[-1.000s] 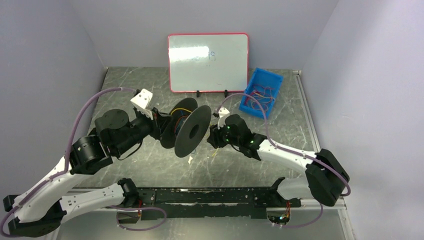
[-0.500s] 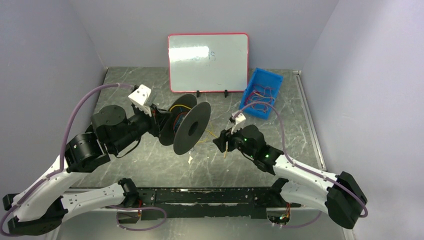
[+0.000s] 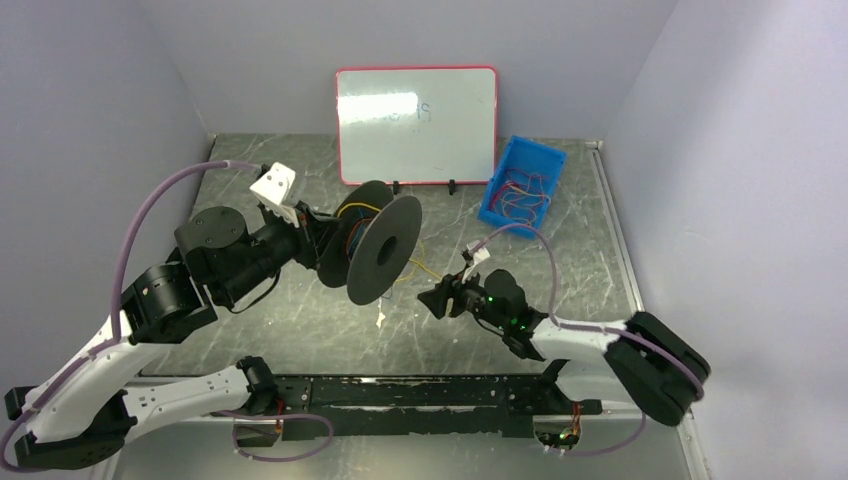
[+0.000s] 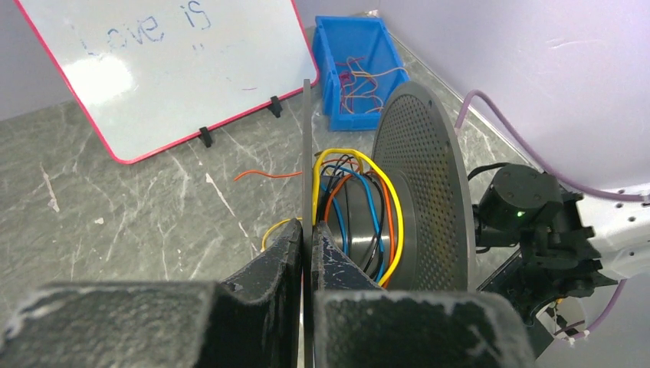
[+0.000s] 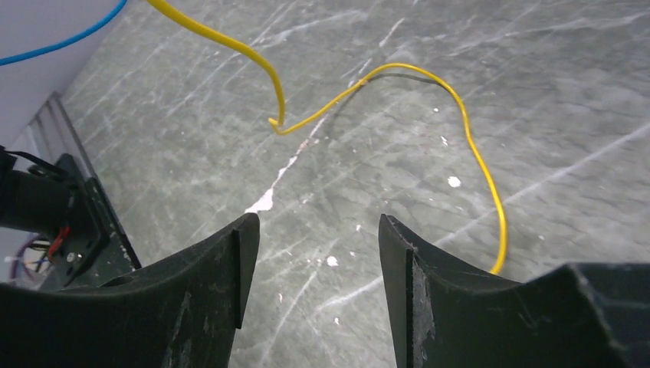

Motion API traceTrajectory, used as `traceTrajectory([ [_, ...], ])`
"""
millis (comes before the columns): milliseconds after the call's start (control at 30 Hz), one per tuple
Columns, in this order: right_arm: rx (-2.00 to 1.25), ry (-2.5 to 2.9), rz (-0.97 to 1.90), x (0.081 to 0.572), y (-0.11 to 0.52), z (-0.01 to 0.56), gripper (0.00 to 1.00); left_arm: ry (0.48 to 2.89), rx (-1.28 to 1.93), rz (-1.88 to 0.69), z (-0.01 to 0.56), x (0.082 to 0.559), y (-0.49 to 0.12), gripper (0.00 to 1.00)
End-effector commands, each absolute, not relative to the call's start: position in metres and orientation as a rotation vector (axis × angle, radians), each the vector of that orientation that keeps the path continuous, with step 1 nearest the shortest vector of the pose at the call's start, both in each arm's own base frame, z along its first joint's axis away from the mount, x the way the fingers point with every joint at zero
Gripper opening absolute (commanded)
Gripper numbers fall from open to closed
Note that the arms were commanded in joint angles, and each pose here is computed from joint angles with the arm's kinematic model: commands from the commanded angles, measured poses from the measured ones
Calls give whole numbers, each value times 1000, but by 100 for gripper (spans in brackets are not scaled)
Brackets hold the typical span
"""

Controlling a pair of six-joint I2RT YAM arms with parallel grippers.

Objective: Wrap the cables

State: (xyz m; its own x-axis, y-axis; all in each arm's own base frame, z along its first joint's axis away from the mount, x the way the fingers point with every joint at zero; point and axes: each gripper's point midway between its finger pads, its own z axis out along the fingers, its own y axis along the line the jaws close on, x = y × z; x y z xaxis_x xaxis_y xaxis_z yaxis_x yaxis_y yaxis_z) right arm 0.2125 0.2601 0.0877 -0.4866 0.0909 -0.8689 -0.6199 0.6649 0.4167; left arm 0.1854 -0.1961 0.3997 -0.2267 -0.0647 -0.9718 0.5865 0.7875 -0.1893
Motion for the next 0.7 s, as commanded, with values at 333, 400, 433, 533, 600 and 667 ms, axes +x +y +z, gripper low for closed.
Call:
traceTrajectory([
  [333,-345,1621,1227,230,340,125,64,1576,254,-740,454,186,-190,7],
  [400,-339,1600,1225,234,349,125,64,1576,257,-747,454,185,-190,7],
  [433,-335,1590,1219,237,353,125,64,1575,258,-750,454,184,-190,7],
  [533,-313,1577,1195,246,360,120,63,1576,255,-754,454,183,-189,7],
  [600,-285,1562,1185,251,361,118,61,1573,248,-754,455,183,-187,7],
  [667,-268,1562,1180,254,361,111,57,1565,244,-759,458,181,-185,7],
])
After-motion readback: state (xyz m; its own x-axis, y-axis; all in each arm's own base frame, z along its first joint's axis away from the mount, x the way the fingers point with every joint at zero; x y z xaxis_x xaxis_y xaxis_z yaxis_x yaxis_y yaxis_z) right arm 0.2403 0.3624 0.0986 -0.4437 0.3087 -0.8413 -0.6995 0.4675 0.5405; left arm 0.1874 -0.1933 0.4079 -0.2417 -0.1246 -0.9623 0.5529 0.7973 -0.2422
